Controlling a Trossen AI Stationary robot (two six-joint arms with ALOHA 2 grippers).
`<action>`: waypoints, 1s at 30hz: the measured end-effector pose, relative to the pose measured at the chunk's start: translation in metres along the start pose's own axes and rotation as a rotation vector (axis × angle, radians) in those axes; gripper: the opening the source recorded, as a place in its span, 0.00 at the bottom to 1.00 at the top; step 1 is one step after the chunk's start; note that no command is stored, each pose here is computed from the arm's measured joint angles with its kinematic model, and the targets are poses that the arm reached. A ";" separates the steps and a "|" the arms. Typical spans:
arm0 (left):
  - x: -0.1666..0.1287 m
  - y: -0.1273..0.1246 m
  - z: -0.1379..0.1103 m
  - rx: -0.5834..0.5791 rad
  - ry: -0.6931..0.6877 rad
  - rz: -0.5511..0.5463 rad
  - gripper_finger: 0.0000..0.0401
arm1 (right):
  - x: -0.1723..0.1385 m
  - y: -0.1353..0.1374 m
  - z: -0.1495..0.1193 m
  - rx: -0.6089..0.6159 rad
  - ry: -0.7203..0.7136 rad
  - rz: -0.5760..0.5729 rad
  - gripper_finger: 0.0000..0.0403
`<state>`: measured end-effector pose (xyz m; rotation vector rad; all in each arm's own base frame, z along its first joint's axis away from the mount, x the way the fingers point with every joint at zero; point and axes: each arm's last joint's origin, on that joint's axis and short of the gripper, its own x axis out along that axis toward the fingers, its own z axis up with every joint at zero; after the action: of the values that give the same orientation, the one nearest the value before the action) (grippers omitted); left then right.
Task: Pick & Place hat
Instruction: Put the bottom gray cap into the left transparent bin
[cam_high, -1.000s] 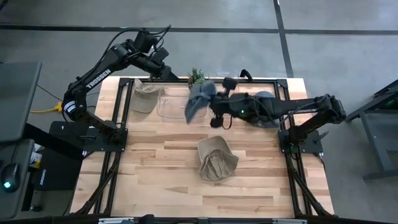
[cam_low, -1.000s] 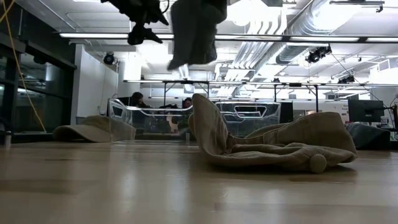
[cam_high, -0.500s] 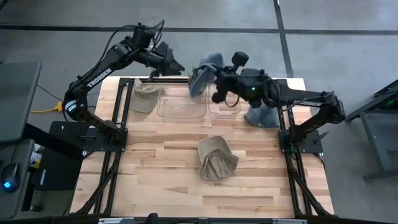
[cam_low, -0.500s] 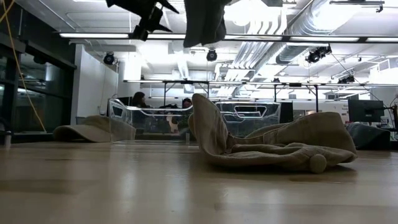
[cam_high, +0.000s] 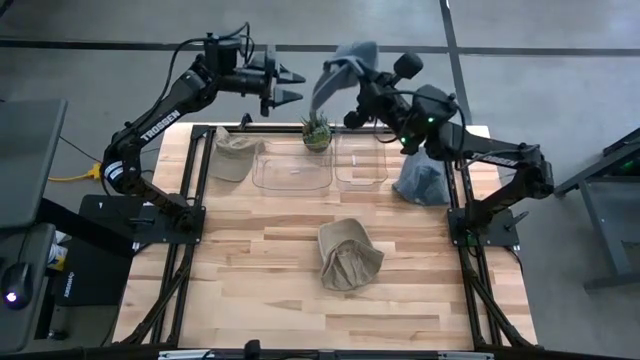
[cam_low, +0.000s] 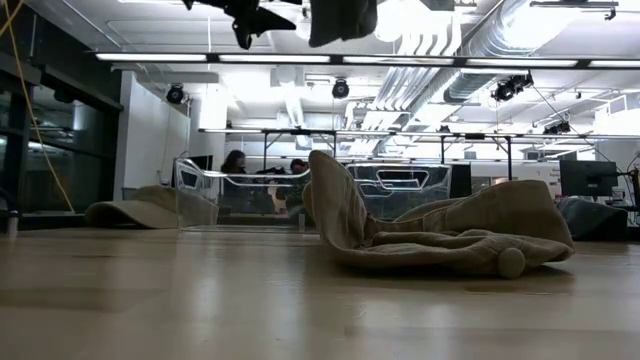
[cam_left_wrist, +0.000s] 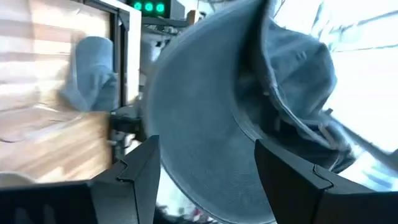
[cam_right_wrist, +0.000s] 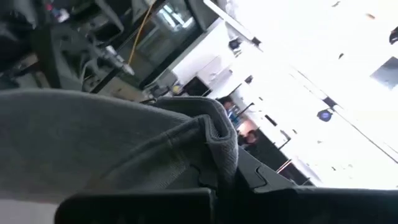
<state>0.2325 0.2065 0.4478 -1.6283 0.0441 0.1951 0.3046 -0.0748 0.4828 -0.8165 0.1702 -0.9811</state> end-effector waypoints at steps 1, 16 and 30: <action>0.000 -0.001 0.000 -0.017 -0.011 -0.012 0.55 | 0.000 -0.001 0.000 -0.001 -0.008 -0.009 0.00; 0.035 -0.006 -0.008 -0.124 0.030 -0.126 0.55 | 0.014 -0.028 -0.006 0.022 -0.093 -0.162 0.00; 0.064 -0.017 -0.014 -0.153 0.033 -0.349 0.55 | 0.015 -0.026 -0.009 -0.004 -0.060 -0.139 0.00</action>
<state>0.2997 0.1999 0.4553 -1.7627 -0.2341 -0.0994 0.2920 -0.0991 0.4976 -0.8691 0.0637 -1.0856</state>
